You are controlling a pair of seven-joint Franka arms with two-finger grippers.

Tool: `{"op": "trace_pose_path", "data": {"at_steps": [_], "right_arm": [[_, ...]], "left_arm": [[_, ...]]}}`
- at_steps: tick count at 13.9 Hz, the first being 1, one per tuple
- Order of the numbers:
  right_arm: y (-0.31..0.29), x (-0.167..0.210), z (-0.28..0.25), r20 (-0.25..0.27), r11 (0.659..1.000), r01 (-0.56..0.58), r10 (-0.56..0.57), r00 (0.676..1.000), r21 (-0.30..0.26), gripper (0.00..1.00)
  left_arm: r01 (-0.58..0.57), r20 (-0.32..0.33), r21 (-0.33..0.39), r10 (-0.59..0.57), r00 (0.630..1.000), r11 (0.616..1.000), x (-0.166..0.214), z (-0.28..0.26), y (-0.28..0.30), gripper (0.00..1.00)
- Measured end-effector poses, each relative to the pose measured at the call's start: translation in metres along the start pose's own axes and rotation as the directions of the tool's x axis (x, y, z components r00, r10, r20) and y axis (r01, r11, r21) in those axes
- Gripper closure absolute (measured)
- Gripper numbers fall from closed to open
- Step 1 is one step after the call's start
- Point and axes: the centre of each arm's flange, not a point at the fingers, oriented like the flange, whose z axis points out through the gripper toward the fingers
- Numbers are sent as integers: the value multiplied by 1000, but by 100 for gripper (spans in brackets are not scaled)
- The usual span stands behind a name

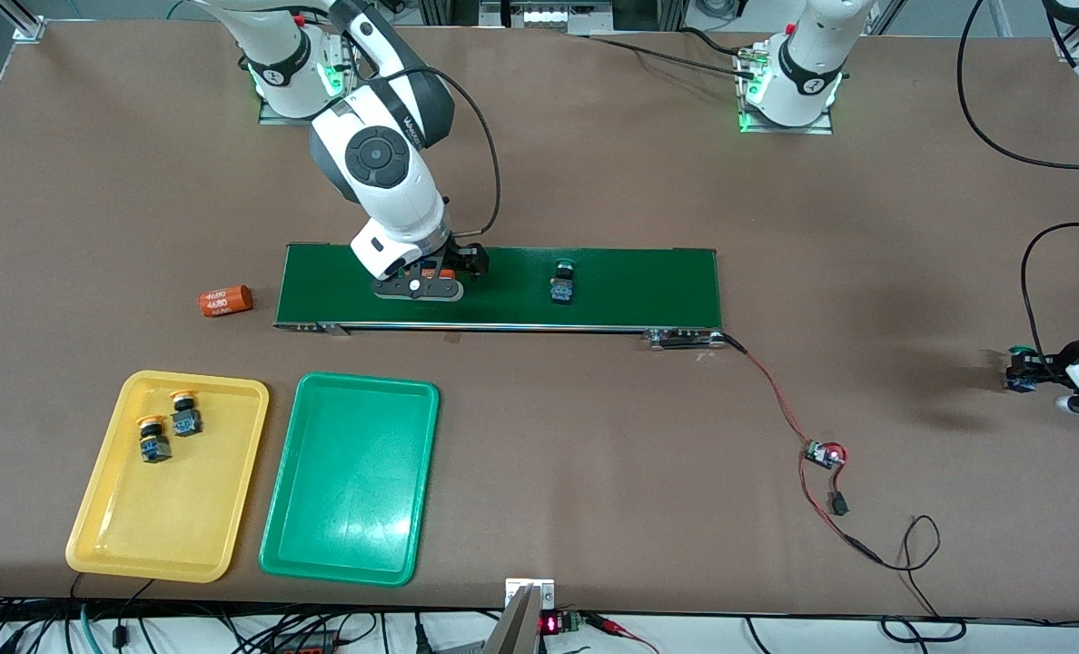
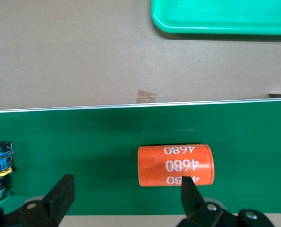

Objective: Sort buttons by color to trays

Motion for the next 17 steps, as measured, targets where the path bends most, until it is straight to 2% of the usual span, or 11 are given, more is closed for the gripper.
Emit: {"op": "trace_pose_path", "data": {"at_steps": [4,7,10,12,14,17], "right_arm": [[-2,-4,4,6,1000,-1,1,1000,-5,0],[-15,-16,6,7,1000,-23,24,1000,-10,0],[-22,-24,9,3,1000,-5,6,1000,-22,0],[-24,-27,11,3,1000,4,-4,1000,-27,0],[-23,-27,16,3,999,11,-11,1000,-39,0],[-20,-26,21,6,999,11,-11,1000,-47,0]], "left_arm": [[-81,53,-35,83,995,996,21,-81,55,60],[-181,81,-76,187,979,980,45,-135,141,60],[-131,125,-92,142,982,987,70,-155,242,60],[-99,147,-76,109,983,992,84,-156,312,60],[-57,177,-61,67,982,996,91,-147,378,60],[73,212,-97,-51,976,993,90,-123,441,60]]}}
